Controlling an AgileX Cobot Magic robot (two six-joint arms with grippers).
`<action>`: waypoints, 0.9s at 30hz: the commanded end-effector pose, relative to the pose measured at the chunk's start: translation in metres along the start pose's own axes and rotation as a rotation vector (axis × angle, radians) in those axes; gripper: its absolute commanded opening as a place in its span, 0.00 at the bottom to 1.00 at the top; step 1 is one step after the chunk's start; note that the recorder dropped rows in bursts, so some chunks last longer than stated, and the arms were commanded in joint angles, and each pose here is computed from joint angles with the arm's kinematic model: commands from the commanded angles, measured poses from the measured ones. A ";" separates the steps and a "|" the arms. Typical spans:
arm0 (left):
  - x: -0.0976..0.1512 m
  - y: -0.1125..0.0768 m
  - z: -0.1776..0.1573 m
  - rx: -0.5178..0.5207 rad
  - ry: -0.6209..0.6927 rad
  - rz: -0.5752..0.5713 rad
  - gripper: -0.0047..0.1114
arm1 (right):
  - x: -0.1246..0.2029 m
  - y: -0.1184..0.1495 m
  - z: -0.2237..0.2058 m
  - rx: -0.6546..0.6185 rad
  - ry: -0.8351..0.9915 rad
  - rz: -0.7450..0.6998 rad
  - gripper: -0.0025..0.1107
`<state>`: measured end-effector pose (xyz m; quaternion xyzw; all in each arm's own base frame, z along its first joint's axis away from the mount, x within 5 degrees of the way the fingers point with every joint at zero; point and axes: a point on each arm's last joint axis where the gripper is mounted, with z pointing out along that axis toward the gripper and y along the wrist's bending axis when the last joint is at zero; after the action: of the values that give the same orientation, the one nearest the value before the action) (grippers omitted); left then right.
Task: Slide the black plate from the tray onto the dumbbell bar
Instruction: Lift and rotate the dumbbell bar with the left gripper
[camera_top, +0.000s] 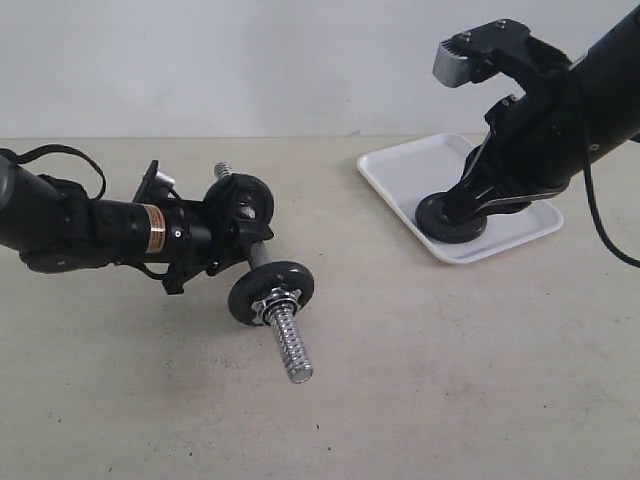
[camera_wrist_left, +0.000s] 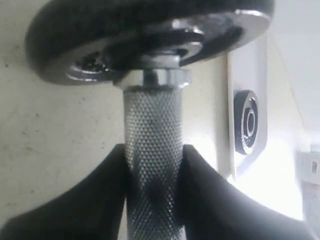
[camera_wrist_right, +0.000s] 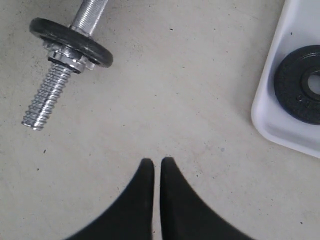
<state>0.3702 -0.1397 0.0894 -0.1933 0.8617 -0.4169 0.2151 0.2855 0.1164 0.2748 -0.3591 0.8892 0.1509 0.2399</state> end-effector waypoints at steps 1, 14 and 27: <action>0.007 -0.001 -0.001 -0.026 0.109 0.232 0.08 | -0.001 0.000 0.000 0.001 -0.004 -0.002 0.02; -0.002 -0.017 -0.014 -0.132 0.204 0.513 0.08 | 0.000 0.001 0.000 -0.003 0.003 -0.003 0.02; -0.019 -0.059 -0.049 -0.109 0.062 1.010 0.08 | 0.000 0.001 0.000 -0.003 0.003 -0.003 0.02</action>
<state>0.3660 -0.1301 0.1269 0.2091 0.9073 -0.2183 0.2922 0.2852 0.1164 0.2747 -0.3596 0.8894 0.1515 0.2382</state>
